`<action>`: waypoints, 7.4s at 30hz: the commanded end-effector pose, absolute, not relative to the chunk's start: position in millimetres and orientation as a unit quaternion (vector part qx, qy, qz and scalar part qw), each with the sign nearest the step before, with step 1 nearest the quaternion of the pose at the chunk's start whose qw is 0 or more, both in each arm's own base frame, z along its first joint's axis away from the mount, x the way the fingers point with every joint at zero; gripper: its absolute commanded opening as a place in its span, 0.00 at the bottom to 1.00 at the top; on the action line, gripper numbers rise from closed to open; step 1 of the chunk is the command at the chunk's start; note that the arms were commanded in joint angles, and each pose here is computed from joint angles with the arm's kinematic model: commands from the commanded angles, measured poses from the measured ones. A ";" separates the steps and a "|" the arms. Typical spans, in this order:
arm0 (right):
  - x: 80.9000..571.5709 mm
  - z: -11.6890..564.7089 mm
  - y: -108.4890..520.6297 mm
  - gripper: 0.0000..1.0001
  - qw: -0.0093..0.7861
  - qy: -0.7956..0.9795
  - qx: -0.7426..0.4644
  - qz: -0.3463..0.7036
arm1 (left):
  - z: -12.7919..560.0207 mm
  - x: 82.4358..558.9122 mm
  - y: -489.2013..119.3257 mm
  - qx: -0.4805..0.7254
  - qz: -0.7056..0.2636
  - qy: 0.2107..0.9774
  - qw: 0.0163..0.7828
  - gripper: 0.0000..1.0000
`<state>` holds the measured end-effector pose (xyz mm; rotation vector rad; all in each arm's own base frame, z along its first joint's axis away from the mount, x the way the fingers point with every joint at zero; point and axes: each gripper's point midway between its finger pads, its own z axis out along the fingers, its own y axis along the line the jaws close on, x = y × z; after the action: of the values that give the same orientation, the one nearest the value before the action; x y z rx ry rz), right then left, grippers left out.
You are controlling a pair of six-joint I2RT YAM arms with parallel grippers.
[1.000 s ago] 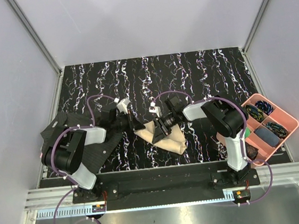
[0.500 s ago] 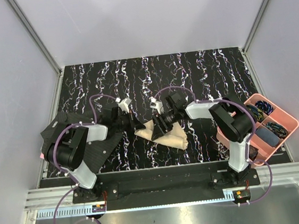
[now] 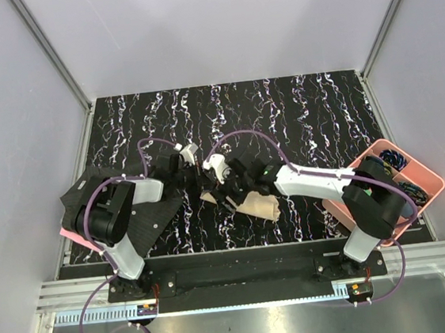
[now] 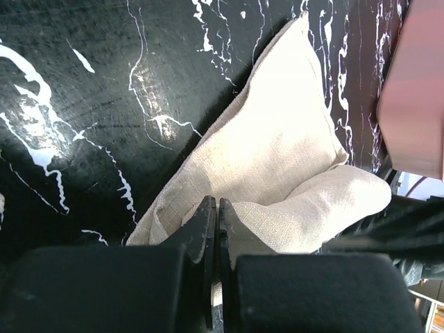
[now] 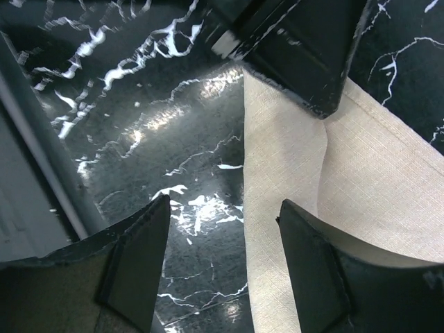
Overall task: Fold the napkin, place the utensils inside, and roll it up
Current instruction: Roll the napkin with the utensil
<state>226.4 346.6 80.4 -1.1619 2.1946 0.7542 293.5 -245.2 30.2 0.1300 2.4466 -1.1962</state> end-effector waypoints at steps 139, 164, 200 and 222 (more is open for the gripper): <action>228.8 3.4 327.0 0.41 0.117 0.850 -0.422 0.294 | 86.0 323.1 -201.3 0.020 -0.394 0.858 0.328 0.53; 255.6 11.5 325.9 0.41 0.017 0.854 -0.325 0.406 | 73.0 284.9 -197.4 0.031 -0.409 0.856 0.316 0.62; 275.2 92.2 322.2 0.74 0.358 0.803 -0.452 0.150 | 39.6 308.3 -201.7 -0.008 -0.388 0.896 0.214 0.00; 290.4 25.3 324.6 0.72 0.325 0.799 -0.502 0.062 | 45.7 315.5 -205.4 0.002 -0.399 0.892 0.211 0.00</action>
<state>278.6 322.0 30.3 -1.3162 2.1054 0.2223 306.3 -204.4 39.2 -0.0359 2.5077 -1.1033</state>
